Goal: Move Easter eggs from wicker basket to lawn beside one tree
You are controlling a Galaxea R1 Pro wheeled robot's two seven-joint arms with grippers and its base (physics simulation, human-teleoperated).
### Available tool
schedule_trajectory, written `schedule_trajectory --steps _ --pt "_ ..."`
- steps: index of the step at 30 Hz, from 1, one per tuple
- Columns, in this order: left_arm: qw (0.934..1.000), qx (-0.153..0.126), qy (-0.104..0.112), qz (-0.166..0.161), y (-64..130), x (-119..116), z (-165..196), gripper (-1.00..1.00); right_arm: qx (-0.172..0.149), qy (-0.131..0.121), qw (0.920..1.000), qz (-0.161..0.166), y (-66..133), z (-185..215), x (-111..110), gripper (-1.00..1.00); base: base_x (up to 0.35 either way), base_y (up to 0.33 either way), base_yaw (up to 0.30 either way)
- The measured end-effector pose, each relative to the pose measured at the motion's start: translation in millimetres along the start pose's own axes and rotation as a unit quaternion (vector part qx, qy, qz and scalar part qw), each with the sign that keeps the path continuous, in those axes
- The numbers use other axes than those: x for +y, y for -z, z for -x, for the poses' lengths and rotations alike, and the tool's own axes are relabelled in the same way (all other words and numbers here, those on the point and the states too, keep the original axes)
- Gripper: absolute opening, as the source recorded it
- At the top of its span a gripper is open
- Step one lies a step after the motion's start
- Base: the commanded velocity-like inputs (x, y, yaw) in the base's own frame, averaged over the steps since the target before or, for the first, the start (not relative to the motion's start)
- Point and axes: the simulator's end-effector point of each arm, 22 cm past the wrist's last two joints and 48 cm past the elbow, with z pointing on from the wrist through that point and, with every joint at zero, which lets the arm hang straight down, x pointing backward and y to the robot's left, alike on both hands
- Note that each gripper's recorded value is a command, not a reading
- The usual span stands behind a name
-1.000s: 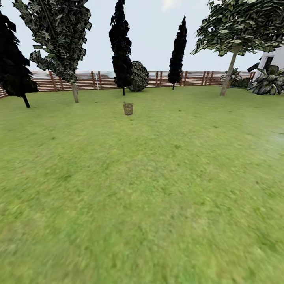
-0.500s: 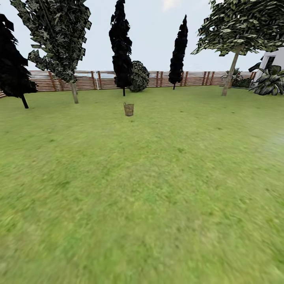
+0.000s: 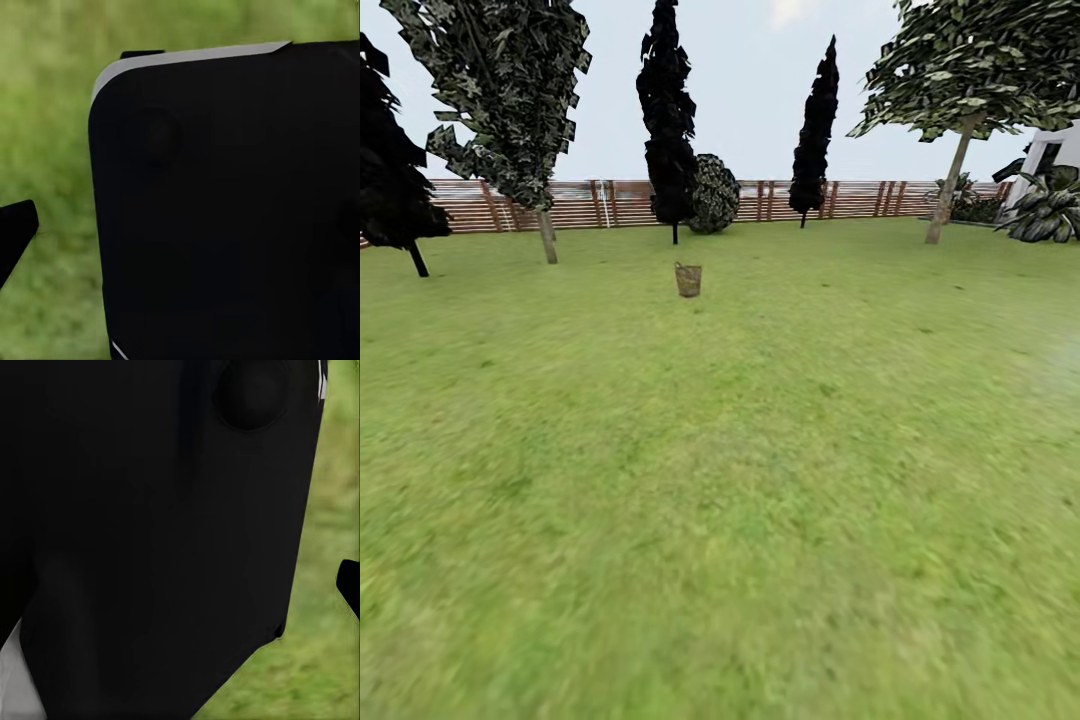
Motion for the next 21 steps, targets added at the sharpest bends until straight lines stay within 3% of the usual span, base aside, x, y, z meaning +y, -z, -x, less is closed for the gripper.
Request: schedule_trajectory --steps 21 --pt "1.0 0.0 0.0 0.0 0.0 0.0 0.2 1.0 0.0 0.0 1.0 0.0 0.0 0.0 0.0 1.0 0.337 0.105 0.0"
